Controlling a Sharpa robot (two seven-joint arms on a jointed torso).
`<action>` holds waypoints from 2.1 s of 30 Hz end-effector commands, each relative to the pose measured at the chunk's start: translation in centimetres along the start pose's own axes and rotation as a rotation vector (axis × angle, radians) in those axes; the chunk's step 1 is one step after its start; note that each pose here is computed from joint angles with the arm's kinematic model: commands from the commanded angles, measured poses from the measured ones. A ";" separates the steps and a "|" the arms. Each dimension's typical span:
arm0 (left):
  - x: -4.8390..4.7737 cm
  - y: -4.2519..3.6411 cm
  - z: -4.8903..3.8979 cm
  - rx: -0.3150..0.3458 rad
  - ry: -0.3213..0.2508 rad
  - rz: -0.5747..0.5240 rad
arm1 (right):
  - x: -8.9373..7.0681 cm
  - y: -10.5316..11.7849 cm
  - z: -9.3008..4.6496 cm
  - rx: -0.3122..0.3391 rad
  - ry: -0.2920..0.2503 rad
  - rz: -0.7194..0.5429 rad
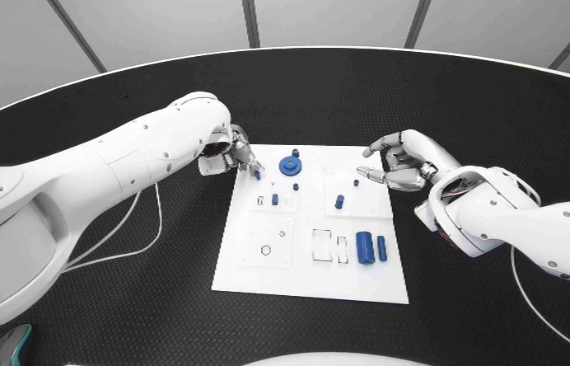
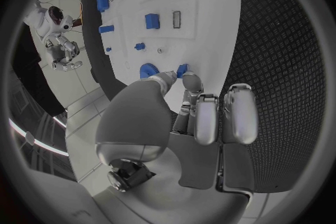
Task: Assemble the parts on the task board
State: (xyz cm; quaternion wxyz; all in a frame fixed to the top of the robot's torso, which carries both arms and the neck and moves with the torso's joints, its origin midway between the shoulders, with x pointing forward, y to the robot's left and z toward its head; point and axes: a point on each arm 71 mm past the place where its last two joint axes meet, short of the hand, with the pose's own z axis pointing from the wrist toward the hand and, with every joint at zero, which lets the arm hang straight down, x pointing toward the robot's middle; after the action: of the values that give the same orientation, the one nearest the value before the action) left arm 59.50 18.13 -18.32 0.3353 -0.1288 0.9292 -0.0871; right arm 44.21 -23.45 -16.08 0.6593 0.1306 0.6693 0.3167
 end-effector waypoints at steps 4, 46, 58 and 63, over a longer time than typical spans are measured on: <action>0.03 0.02 -0.02 0.002 0.003 0.002 | 0.0 0.0 0.0 0.000 0.000 0.000; 3.32 2.31 -3.43 0.124 -0.050 -0.076 | -0.2 -0.4 0.1 0.005 -0.009 -0.005; 6.06 1.85 -3.15 0.130 -0.058 -0.019 | -0.2 -0.4 0.2 0.003 -0.009 -0.006; 6.70 1.74 -2.94 0.129 -0.053 -0.012 | -0.2 -0.4 0.2 0.002 -0.008 -0.006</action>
State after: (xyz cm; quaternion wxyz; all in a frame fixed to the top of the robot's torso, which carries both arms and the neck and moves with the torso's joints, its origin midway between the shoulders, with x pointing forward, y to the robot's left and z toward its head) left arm 52.35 18.05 -20.46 0.3670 -0.1152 0.9115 -0.1457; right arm 44.50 -23.78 -16.16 0.6629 0.1306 0.6673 0.3135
